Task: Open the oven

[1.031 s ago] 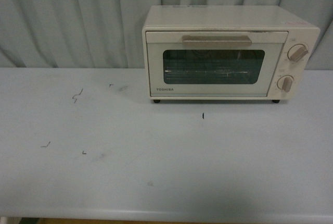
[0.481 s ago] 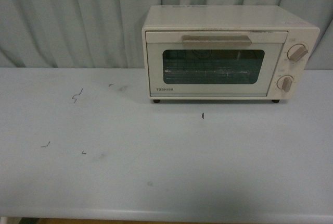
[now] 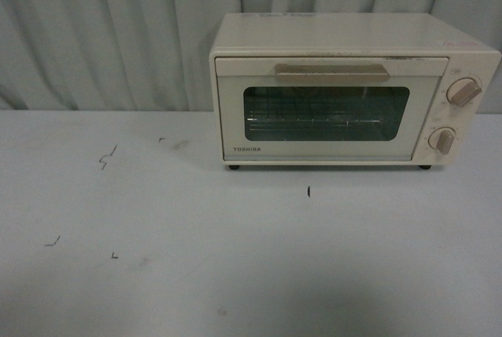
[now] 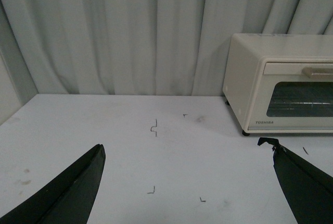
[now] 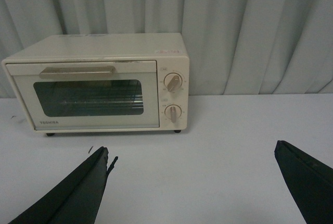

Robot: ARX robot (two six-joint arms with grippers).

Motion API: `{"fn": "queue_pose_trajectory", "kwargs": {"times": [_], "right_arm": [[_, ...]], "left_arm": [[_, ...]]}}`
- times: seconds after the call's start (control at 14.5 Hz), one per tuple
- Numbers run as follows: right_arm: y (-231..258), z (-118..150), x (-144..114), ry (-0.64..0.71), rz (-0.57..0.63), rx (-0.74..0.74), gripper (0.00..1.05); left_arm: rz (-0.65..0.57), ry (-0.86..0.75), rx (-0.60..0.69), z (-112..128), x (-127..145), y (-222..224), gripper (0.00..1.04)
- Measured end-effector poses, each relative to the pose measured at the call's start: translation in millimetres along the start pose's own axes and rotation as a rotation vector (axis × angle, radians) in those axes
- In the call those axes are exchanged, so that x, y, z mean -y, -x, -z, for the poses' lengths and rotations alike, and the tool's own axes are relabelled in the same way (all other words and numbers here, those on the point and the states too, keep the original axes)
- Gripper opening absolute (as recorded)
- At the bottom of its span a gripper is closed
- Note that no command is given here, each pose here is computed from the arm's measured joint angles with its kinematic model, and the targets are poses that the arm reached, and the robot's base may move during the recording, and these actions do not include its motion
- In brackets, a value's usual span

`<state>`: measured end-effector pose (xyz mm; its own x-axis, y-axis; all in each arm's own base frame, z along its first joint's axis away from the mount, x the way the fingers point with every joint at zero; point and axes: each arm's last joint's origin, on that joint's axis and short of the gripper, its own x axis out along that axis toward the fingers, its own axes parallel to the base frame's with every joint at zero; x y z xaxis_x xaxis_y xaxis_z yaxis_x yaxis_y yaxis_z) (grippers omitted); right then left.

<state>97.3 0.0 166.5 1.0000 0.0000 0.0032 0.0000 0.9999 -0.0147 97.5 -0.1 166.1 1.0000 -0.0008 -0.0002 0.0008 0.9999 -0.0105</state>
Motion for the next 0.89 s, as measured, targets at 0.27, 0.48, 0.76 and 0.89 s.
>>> {"fn": "queue_pose_trajectory", "kwargs": {"times": [0.27, 0.48, 0.76, 0.89], "right_arm": [[0.0, -0.1, 0.0, 0.000, 0.000, 0.001, 0.98], [-0.1, 0.5, 0.0, 0.000, 0.000, -0.006, 0.98], [0.1, -0.1, 0.0, 0.000, 0.000, 0.001, 0.98], [0.1, -0.1, 0.0, 0.000, 0.000, 0.001, 0.98]], "left_arm": [[0.000, 0.000, 0.000, 0.0, 0.0, 0.0, 0.98], [0.000, 0.000, -0.006, 0.6, 0.0, 0.0, 0.98], [0.000, 0.000, -0.001, 0.1, 0.0, 0.0, 0.98], [0.000, 0.000, -0.001, 0.1, 0.0, 0.0, 0.98]]}}
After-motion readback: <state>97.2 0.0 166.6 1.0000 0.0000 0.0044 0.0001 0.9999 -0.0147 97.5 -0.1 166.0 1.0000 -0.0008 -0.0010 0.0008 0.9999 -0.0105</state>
